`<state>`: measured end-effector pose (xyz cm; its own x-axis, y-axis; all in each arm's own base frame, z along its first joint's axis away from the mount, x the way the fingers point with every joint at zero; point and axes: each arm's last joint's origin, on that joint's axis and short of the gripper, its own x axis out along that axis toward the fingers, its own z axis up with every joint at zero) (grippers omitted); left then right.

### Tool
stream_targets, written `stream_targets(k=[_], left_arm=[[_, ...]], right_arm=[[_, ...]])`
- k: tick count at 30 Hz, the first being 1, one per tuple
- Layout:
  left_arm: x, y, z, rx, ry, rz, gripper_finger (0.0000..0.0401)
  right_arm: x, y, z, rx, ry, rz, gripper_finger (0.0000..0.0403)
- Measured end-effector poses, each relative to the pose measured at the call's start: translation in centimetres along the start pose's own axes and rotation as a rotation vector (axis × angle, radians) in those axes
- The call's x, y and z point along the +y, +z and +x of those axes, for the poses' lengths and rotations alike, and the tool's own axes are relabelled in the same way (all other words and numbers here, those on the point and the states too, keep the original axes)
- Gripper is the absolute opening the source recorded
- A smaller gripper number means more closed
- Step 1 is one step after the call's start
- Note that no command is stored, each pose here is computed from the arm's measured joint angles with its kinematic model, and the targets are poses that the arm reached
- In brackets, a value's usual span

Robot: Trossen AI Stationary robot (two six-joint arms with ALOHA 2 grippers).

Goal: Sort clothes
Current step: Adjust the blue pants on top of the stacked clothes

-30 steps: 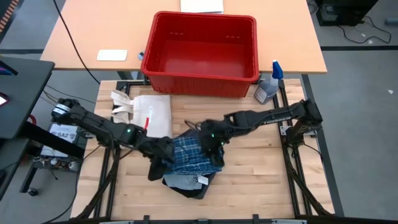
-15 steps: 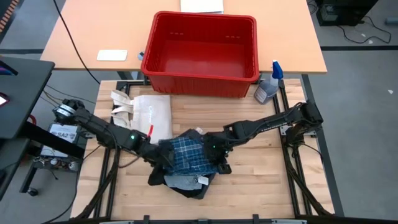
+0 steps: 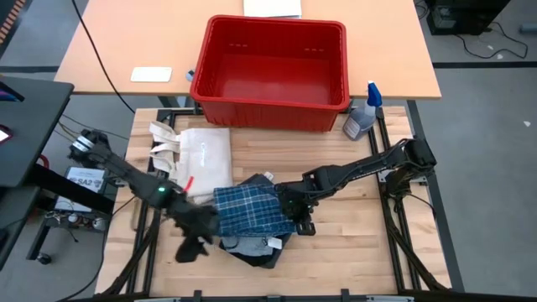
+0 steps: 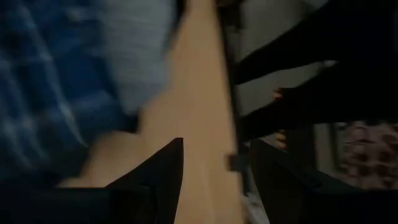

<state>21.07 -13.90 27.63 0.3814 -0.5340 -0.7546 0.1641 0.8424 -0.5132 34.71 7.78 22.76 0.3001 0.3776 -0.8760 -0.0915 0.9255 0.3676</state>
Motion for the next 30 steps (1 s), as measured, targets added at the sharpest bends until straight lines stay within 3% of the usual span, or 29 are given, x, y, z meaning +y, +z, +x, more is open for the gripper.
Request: stream_targets(k=[3, 8, 11, 16, 21, 25, 30], left_arm=[[-1.4, -1.1, -1.4, -0.022, -0.03, -0.011, 0.0188], [-1.4, -1.9, -3.5, -0.123, 0.063, -0.04, 0.0188], [-0.5, -1.4, -4.3, -0.216, 0.168, -0.014, 0.0188], [2.1, 0.1, -5.3, -0.28, 0.314, 0.088, 0.0181], [4.6, 0.4, -5.9, -0.292, 0.489, 0.24, 0.0155], [7.2, -0.9, -4.6, -0.377, 0.523, 0.317, 0.014], [9.9, -2.7, -3.3, -0.51, 0.506, 0.306, 0.0137]], right_arm=[[0.1, -0.3, -0.1, 0.04, 0.035, 0.045, 0.0122], [1.1, 0.3, -3.1, 0.051, 0.12, 0.113, 0.0122], [1.7, 1.6, -6.1, -0.078, 0.087, 0.083, 0.0122], [0.9, 4.4, -8.7, -0.448, -0.107, 0.017, 0.0122], [-2.7, 7.1, -9.9, -0.801, -0.177, 0.28, 0.0121], [-4.9, 7.7, -9.9, -0.863, -0.203, 0.428, 0.0121], [-6.4, 7.5, -10.2, -0.871, -0.261, 0.498, 0.0121]])
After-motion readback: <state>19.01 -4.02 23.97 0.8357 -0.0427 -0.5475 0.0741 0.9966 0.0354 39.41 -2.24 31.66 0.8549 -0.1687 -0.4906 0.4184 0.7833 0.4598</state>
